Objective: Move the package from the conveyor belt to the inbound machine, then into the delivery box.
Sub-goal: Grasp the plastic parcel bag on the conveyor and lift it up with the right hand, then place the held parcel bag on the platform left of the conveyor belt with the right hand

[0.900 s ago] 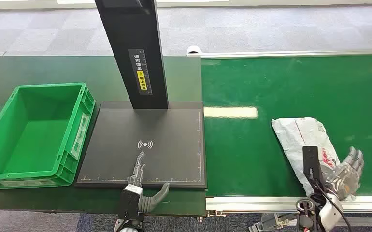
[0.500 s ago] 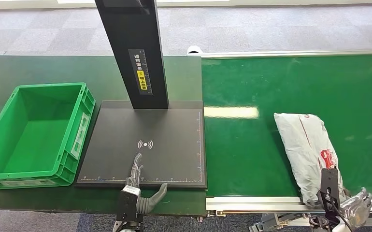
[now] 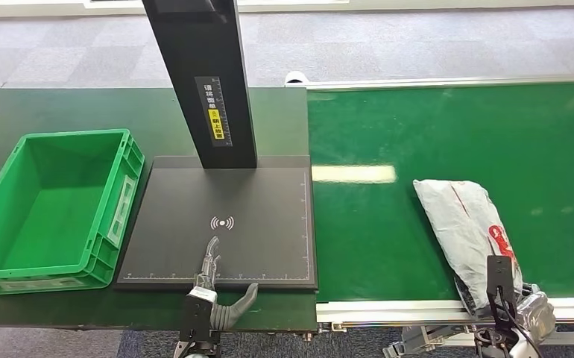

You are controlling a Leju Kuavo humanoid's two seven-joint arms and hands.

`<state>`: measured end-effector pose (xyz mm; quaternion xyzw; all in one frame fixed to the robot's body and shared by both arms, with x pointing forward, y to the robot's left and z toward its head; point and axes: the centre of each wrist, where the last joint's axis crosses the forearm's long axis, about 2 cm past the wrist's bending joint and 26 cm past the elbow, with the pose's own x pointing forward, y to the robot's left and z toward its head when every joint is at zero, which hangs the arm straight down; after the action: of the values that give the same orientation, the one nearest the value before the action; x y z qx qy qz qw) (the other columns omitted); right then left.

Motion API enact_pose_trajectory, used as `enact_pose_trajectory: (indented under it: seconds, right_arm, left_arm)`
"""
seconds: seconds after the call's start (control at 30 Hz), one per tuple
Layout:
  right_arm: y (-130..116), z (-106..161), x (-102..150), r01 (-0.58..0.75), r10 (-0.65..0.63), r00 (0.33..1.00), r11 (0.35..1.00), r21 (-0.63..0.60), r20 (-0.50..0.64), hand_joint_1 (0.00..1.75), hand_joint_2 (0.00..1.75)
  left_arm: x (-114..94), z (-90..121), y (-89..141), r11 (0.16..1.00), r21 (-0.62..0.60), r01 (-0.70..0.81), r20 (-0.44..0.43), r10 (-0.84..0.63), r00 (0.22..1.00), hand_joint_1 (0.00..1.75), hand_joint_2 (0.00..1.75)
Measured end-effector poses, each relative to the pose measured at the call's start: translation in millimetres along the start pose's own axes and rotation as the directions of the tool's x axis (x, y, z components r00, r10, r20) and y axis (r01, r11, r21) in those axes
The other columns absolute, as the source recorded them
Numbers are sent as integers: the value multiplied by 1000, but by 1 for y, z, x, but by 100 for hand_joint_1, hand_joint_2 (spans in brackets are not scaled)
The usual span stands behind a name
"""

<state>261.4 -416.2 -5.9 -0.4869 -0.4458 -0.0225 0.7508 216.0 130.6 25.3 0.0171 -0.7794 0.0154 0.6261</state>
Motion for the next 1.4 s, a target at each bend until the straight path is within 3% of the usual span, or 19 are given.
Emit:
enact_pose_trajectory:
  seconds: [0.23, 0.4, 0.6, 0.8, 1.07, 1.2, 1.4]
  right_arm:
    - [13, 7, 26, 58, -59, 985, 998, 11, 159, 175, 175]
    - [15, 19, 58, 96, -84, 947, 995, -25, 311, 175, 175]
    - [12, 54, 113, 148, -103, 832, 988, -39, 545, 175, 175]
    - [13, 89, 164, 218, -169, 694, 976, 21, 700, 175, 175]
    - [30, 122, 203, 217, -304, 582, 952, 217, 754, 175, 175]
    - [48, 133, 215, 166, -391, 565, 917, 364, 726, 175, 175]
    - [60, 140, 220, 129, -413, 562, 899, 418, 717, 175, 175]
  left_arm:
    - [0, 0, 0, 1000, 18, 21, 3, -21, 1000, 0, 175]
    - [6, -3, 2, 989, 112, 98, 28, -101, 994, 0, 175]
    - [15, -7, 5, 986, 154, 71, 59, -81, 995, 0, 175]
    - [35, -17, 14, 985, 173, 18, 157, -46, 987, 0, 175]
    - [65, -29, 24, 977, 214, -8, 293, -56, 955, 0, 175]
    - [75, -34, 24, 977, 212, -20, 336, -54, 940, 0, 175]
    - [81, -35, 25, 976, 216, -30, 359, -51, 932, 0, 175]
